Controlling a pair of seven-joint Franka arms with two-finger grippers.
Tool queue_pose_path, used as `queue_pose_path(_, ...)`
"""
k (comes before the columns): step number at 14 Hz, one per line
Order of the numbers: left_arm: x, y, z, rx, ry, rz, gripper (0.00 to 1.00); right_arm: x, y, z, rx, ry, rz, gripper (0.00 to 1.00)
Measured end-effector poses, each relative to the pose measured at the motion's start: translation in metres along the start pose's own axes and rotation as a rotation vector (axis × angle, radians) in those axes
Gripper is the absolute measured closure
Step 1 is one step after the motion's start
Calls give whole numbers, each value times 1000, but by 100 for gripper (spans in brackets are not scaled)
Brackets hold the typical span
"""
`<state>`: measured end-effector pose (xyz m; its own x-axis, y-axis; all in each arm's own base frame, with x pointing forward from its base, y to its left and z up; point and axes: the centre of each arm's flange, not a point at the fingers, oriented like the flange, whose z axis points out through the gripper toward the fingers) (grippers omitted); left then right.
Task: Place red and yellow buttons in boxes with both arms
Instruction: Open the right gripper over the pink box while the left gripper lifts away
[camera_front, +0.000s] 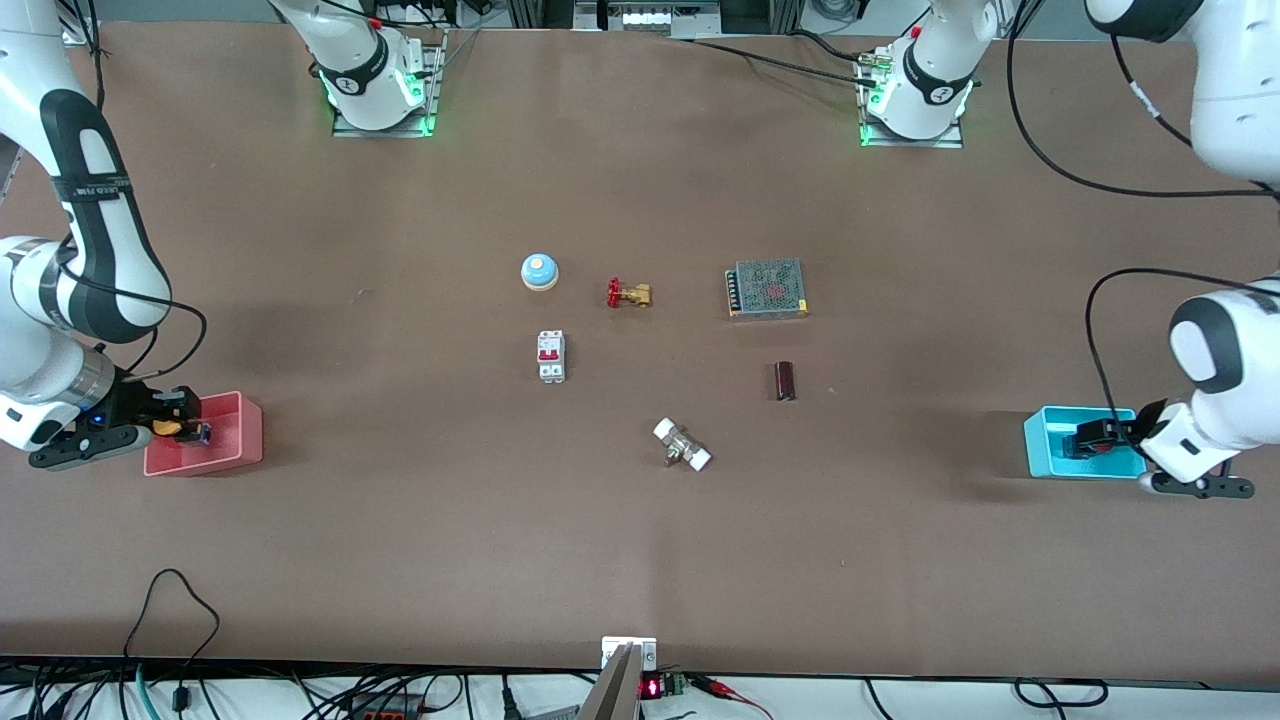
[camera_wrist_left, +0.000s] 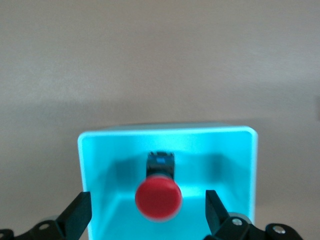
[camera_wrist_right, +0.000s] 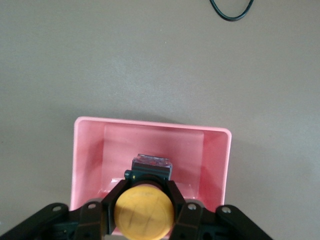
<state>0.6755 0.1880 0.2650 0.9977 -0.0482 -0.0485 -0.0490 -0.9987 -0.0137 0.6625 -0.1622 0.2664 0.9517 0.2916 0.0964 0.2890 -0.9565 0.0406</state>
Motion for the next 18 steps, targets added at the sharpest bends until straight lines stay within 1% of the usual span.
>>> queue_pose_path(2,-5,8,-34,-11,-22,9,0,1,1,11,-5,16,1,62)
queue_pose_path(4,-8,20,-71,-24,-51,11,0,0,0,22,-1,15,2,61)
queue_pose_path(7,-10,45,-137,-36,-128,-46,0,-1,-1,28,4,11,4,59)
queue_pose_path(8,-10,59,-158,-33,-144,-70,0,-1,-1,29,4,10,4,57)
queue_pose_path(11,-13,120,-217,-12,-137,-116,0,-2,-1,32,6,8,5,55)
queue_pose_path(12,-18,144,-236,-5,-124,-116,0,-2,-1,33,7,8,5,49)
queue_pose_path(14,-30,188,-277,6,-75,-80,0,-2,-1,35,7,8,5,34)
queue_pose_path(15,-37,202,-297,8,-48,-64,0,-2,-1,35,8,7,5,34)
queue_pose_path(16,-45,211,-312,7,-33,-49,0,-2,-1,35,8,8,5,29)
queue_pose_path(17,-53,217,-321,7,-33,-40,0,-2,-1,35,7,8,6,20)
queue_pose_path(18,-56,218,-322,7,-43,-38,0,-1,0,33,5,12,5,10)
